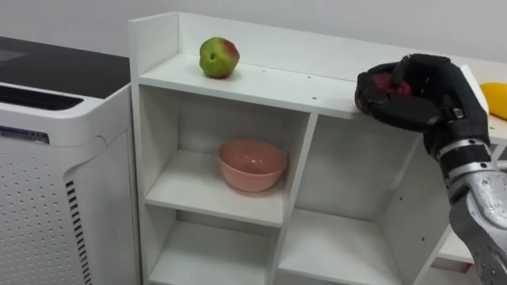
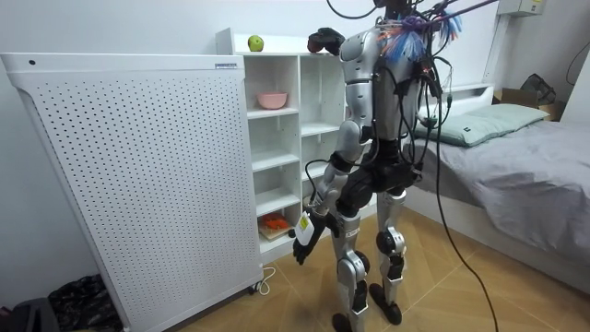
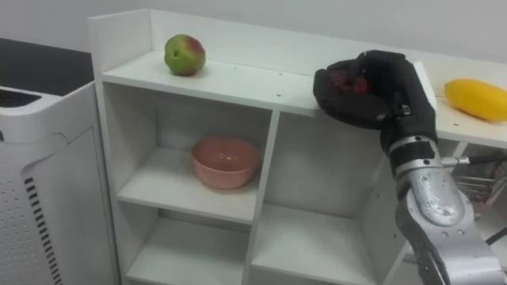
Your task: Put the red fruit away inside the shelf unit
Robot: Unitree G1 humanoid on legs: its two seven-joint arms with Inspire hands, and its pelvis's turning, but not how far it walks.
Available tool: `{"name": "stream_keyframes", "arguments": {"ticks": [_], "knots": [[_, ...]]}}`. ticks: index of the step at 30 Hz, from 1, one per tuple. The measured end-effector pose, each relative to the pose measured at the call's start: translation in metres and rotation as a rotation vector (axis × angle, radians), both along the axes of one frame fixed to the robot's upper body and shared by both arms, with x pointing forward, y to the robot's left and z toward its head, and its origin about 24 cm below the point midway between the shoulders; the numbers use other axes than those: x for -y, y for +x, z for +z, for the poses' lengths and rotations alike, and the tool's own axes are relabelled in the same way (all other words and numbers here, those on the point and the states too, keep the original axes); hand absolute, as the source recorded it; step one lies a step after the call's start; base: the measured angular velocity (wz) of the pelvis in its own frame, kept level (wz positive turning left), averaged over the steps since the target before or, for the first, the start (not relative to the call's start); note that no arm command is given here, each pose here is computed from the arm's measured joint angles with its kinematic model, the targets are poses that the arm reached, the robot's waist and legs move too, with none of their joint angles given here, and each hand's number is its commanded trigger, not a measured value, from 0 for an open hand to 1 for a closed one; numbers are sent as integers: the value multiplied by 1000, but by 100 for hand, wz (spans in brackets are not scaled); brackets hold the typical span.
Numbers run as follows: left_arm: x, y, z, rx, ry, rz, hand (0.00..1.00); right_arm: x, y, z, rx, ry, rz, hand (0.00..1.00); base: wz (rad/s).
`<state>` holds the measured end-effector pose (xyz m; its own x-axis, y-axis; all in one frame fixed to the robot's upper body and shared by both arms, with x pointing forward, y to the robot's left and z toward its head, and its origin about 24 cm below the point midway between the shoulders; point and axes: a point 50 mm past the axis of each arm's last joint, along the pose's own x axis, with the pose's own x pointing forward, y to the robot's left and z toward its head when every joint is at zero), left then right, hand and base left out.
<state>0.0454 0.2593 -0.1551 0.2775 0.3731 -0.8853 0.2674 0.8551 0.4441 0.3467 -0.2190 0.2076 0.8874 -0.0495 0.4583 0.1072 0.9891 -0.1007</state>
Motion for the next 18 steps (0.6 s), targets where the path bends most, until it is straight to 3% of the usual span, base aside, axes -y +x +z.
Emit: {"name": "stream_keyframes", "arguments": {"ticks": [18], "knots": [[4,-3,-1,3,-17,-3,0,-17,-23,-5,32,17,83,100,-5]]}}
